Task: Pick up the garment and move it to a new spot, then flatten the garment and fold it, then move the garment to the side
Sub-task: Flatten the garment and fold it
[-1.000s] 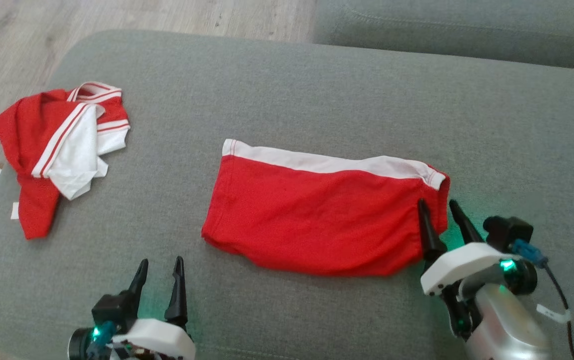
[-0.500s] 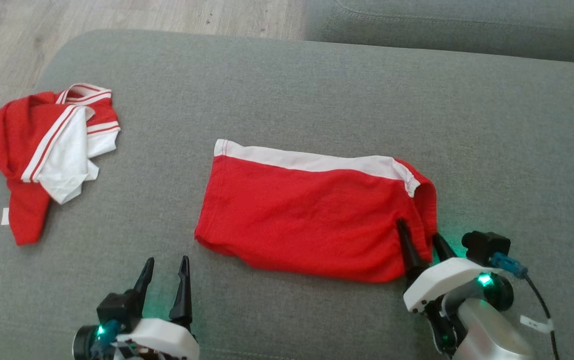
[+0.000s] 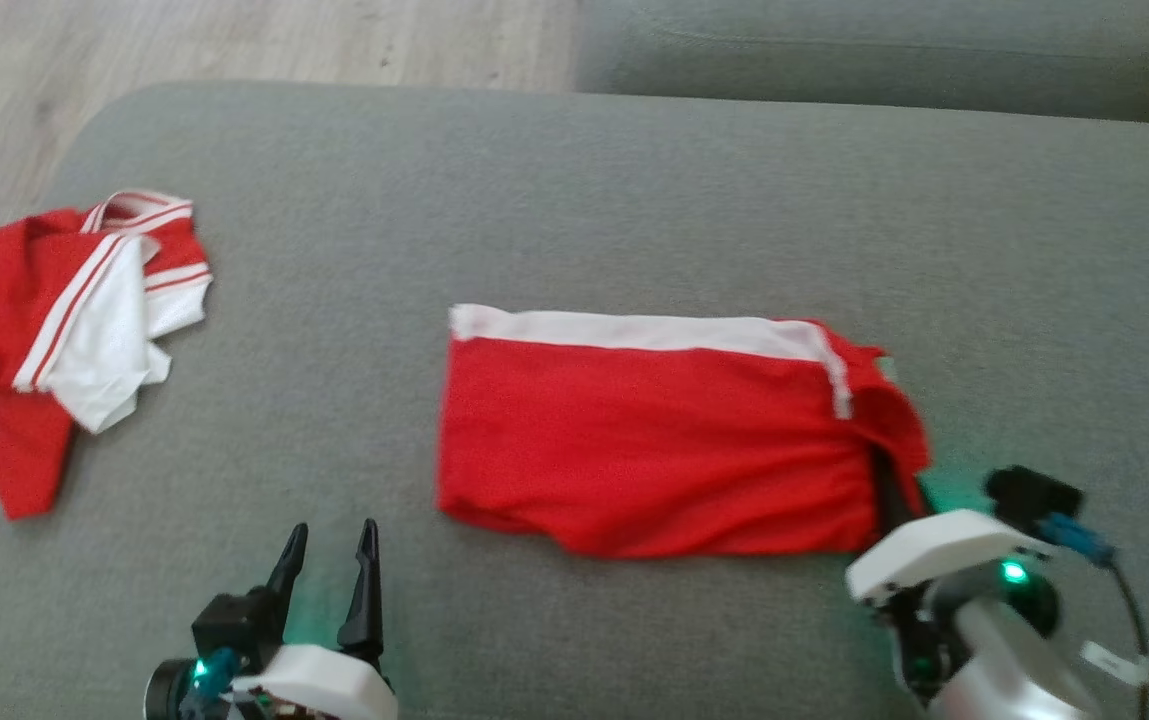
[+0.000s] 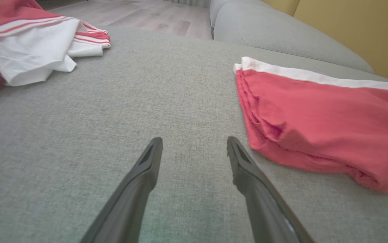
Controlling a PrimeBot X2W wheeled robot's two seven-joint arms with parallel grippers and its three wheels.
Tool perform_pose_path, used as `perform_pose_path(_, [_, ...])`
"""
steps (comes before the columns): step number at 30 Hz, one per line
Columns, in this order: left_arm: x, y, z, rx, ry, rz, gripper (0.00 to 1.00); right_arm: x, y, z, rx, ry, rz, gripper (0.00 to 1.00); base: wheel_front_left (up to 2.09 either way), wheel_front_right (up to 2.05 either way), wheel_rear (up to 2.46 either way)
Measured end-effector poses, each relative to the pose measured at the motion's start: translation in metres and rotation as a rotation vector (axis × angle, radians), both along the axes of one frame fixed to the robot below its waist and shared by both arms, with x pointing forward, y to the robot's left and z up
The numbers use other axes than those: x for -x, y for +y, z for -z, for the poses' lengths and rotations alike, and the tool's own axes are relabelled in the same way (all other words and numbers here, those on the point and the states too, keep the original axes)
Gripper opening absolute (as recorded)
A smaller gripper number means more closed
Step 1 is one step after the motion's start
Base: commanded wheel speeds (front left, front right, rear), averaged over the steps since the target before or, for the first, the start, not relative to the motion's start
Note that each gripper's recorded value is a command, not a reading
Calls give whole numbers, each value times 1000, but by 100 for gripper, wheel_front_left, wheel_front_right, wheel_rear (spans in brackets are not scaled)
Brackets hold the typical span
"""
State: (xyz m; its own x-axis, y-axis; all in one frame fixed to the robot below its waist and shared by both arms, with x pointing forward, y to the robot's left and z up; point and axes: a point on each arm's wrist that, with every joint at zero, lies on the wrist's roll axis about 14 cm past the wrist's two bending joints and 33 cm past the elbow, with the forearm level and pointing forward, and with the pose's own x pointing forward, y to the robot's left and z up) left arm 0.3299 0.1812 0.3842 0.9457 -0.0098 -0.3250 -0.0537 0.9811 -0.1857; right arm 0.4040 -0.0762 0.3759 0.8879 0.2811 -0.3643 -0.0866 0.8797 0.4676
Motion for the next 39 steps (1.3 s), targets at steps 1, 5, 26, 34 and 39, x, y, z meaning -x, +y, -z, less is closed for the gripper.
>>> perform_pose_path(1, [-1, -2, -1, 1, -2, 7, 100, -1, -11, -1, 5, -2, 36, 0, 0, 0, 0])
perform_pose_path(5, [-5, -15, -2, 6, -10, 49, 100, -1, -61, -6, 54, -24, 154, 0, 0, 0, 0])
perform_pose_path(26, [5, -35, -10, 28, -36, 92, 100, 11, 35, -59, -59, -151, -142, 0, 0, 0, 0])
perform_pose_path(34, [37, 0, -3, 29, -16, -41, 100, 26, 98, -47, -51, -114, -342, 100, 0, 0, 0])
perform_pose_path(39, [41, 8, -2, 28, -12, -71, 100, 24, 118, -63, -75, -161, -395, 100, 0, 0, 0])
